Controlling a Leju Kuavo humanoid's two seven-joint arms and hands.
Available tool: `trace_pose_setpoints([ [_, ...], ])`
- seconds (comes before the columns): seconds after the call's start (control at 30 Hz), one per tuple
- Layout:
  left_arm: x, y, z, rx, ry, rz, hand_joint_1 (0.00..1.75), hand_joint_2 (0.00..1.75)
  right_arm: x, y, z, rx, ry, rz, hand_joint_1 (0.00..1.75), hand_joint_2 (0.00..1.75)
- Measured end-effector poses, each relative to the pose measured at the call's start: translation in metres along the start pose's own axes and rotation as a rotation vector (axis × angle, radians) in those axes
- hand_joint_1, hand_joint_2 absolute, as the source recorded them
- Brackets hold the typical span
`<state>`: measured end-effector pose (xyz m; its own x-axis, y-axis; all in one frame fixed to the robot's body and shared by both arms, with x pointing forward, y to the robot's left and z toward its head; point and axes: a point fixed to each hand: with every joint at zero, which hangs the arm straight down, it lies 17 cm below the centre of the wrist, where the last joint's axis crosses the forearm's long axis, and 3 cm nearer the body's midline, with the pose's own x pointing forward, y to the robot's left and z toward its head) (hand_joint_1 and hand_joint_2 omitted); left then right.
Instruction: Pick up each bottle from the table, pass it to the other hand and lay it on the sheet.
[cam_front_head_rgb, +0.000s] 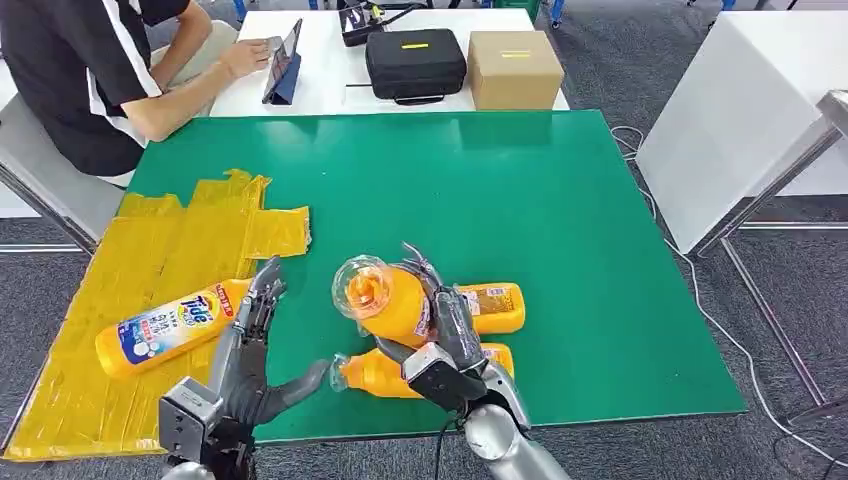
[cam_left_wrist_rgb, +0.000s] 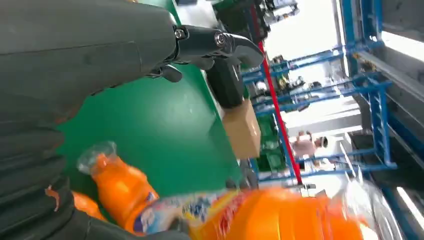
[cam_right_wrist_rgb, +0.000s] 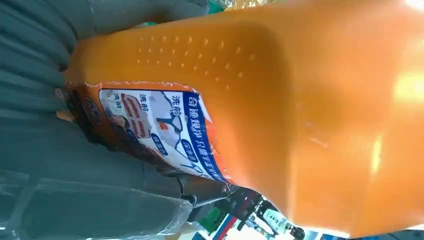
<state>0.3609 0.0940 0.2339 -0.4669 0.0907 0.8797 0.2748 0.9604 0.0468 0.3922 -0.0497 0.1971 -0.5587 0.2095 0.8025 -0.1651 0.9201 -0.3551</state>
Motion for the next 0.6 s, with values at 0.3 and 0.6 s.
trace_pose_setpoints([
  [0.3,0.003,-0.027,0.002,-0.074,0.002,0.012,0.0,1.75,0.001,0.001,-0.001,-0.002,-0.002,0.005,1.75,1.75],
  [0.6,0.004,-0.043,0.0,-0.113,-0.001,0.025,0.0,1.75,0.002,0.006,0.001,0.005,-0.001,0.003,1.75,1.75],
])
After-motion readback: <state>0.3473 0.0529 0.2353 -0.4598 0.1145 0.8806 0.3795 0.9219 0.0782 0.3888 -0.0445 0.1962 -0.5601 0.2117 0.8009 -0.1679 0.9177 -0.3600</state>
